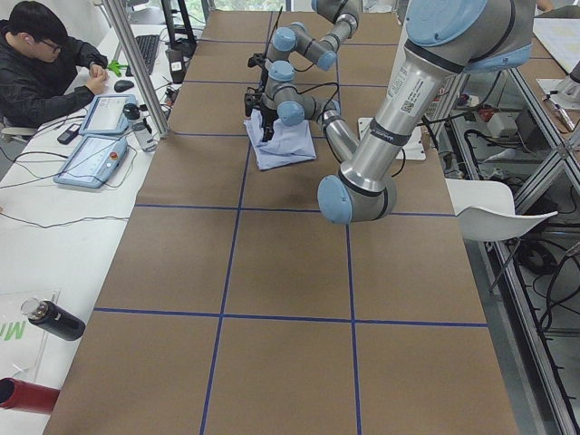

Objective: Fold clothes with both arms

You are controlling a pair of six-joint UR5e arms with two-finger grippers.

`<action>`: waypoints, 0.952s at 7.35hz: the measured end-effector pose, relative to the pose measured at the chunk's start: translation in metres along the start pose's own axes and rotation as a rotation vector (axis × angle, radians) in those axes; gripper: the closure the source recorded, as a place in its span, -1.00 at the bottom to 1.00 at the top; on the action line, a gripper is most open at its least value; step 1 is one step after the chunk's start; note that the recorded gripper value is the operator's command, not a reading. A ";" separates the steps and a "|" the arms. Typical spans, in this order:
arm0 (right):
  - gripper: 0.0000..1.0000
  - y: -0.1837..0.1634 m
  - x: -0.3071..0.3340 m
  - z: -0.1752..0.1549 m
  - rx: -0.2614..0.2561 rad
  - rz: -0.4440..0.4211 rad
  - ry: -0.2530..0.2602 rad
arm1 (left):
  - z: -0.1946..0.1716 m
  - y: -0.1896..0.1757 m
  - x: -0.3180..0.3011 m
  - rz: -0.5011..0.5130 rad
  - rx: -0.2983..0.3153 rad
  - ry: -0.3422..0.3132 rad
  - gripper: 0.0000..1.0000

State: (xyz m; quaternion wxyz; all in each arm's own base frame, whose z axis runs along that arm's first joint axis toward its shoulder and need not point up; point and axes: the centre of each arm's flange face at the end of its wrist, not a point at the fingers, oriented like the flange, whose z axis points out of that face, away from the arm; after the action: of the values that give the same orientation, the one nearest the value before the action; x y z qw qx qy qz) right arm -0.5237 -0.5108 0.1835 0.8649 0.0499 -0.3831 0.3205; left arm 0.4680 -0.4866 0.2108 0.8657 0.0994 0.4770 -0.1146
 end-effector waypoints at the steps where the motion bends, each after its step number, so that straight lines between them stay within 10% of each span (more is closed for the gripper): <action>1: -1.00 -0.007 -0.008 -0.012 -0.048 0.000 -0.010 | -0.019 0.002 -0.012 0.048 -0.022 0.027 -1.00; 7: -1.00 0.116 -0.040 0.021 -0.017 -0.235 0.023 | -0.082 -0.029 -0.104 0.336 -0.105 0.074 -1.00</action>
State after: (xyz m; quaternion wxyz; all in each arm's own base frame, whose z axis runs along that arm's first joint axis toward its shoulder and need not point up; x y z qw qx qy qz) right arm -0.6259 -0.4462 0.1523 0.9012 0.0837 -0.3673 0.2142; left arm 0.3400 -0.4804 0.2542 0.8586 0.1364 0.4905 0.0605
